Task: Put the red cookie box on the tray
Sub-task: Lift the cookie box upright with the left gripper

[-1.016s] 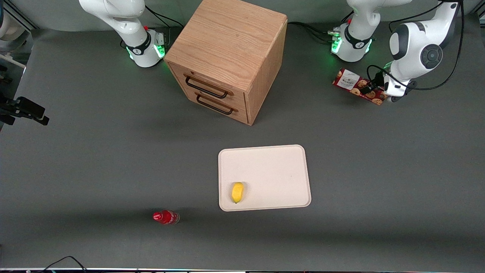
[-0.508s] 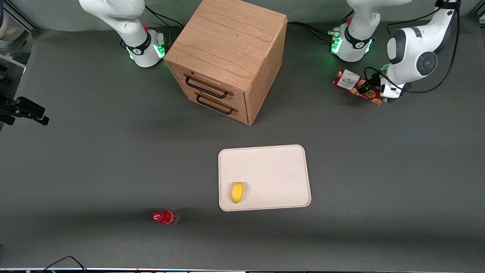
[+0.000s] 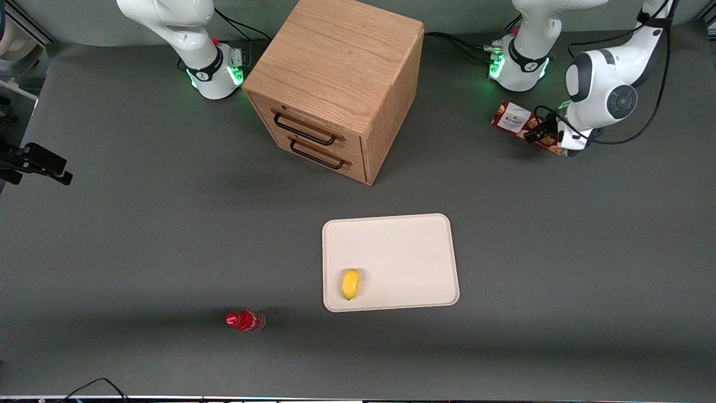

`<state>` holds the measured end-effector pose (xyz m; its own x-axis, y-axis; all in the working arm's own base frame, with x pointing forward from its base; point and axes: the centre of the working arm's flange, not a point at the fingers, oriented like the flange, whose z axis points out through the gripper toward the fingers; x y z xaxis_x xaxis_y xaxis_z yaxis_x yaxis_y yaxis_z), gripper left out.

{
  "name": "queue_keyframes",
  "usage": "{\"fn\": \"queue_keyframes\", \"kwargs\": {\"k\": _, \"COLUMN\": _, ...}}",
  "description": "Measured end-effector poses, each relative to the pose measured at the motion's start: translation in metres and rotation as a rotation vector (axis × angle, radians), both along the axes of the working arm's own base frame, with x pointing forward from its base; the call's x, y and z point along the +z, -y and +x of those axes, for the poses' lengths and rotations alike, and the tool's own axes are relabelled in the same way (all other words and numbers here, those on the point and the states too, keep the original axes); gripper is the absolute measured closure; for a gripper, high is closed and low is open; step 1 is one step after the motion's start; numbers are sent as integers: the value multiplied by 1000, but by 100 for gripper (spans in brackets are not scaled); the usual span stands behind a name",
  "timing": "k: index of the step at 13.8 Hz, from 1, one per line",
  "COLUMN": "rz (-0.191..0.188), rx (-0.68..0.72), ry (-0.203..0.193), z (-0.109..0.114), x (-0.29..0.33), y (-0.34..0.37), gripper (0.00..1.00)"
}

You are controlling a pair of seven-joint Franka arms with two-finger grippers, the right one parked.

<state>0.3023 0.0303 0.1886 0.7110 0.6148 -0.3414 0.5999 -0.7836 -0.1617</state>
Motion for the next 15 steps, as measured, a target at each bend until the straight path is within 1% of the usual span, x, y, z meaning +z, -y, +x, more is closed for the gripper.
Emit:
{"fn": "queue_keyframes", "kwargs": {"k": 1, "rz": 1, "rx": 0, "ry": -2, "z": 0, "x": -3, "y": 0, "gripper": 25}}
{"fn": "queue_keyframes", "kwargs": {"k": 2, "rz": 2, "rx": 0, "ry": -4, "z": 0, "x": -4, "y": 0, "gripper": 25}}
{"fn": "queue_keyframes", "kwargs": {"k": 3, "rz": 2, "rx": 0, "ry": -3, "z": 0, "x": -4, "y": 0, "gripper": 33}}
{"fn": "queue_keyframes", "kwargs": {"k": 4, "rz": 2, "rx": 0, "ry": -1, "z": 0, "x": -4, "y": 0, "gripper": 44}}
{"fn": "queue_keyframes", "kwargs": {"k": 5, "rz": 2, "rx": 1, "ry": 1, "z": 1, "x": -3, "y": 0, "gripper": 58}}
{"fn": "queue_keyframes", "kwargs": {"k": 6, "rz": 1, "rx": 1, "ry": 0, "z": 1, "x": -3, "y": 0, "gripper": 77}}
{"fn": "queue_keyframes", "kwargs": {"k": 7, "rz": 1, "rx": 1, "ry": 0, "z": 2, "x": -2, "y": 0, "gripper": 81}}
{"fn": "queue_keyframes", "kwargs": {"k": 10, "rz": -6, "rx": -6, "ry": -19, "z": 5, "x": 3, "y": 0, "gripper": 81}}
{"fn": "queue_keyframes", "kwargs": {"k": 11, "rz": -14, "rx": -18, "ry": -29, "z": 10, "x": 9, "y": 1, "gripper": 84}}
{"fn": "queue_keyframes", "kwargs": {"k": 12, "rz": -22, "rx": -33, "ry": -31, "z": 17, "x": 19, "y": 2, "gripper": 88}}
{"fn": "queue_keyframes", "kwargs": {"k": 13, "rz": -31, "rx": -49, "ry": -29, "z": 26, "x": 32, "y": 3, "gripper": 96}}
{"fn": "queue_keyframes", "kwargs": {"k": 15, "rz": -48, "rx": -78, "ry": -23, "z": 44, "x": 70, "y": 5, "gripper": 96}}
